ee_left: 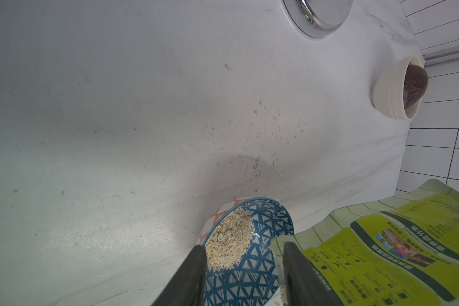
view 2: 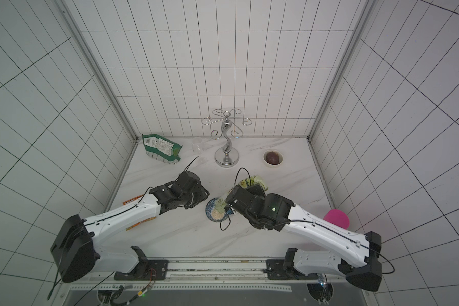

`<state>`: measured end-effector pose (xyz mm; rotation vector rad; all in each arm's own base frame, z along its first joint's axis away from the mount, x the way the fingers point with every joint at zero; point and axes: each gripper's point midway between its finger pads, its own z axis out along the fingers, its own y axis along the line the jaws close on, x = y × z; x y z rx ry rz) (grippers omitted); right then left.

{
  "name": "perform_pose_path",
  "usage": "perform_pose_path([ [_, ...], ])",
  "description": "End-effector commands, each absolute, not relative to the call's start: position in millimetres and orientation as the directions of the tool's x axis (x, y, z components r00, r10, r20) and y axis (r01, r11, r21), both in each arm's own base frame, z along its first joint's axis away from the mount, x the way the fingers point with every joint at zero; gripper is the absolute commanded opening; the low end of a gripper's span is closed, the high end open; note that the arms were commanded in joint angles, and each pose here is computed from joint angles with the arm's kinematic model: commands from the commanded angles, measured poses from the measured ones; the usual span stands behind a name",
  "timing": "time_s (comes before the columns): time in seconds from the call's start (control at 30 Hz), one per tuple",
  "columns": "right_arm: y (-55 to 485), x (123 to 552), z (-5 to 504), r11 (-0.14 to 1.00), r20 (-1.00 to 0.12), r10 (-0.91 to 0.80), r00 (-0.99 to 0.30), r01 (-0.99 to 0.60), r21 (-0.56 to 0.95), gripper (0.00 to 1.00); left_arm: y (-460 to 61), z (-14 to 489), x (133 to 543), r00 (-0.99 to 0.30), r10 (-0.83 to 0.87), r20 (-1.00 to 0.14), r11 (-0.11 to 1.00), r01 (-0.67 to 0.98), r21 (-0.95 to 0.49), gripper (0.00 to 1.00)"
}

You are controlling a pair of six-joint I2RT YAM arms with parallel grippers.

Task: Pour the oats into the breakfast bowl
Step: Pour the oats into the bowl.

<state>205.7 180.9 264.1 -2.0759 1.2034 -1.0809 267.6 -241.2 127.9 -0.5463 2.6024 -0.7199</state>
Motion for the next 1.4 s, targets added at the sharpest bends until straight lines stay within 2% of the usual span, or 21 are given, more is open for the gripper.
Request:
perform_pose_path([
  [0.0,182.6,218.3,298.9,-0.394,0.352,-0.919,0.178,-0.371,-0.841,0.00,-237.4,130.2,267.1,-0.840,-0.468,-0.275,0.793,-0.262,-0.550,0.49],
  [0.7,193.2,217.8,292.3,-0.468,0.432,-0.883,0.183,-0.298,-0.832,0.00,-235.4,127.6,267.0,-0.839,-0.470,-0.275,0.797,-0.269,-0.540,0.49],
  [1.37,187.9,218.2,301.3,-0.446,0.417,-0.895,0.160,-0.270,-0.853,0.00,-235.0,125.1,266.5,-0.838,-0.474,-0.270,0.797,-0.279,-0.535,0.49],
])
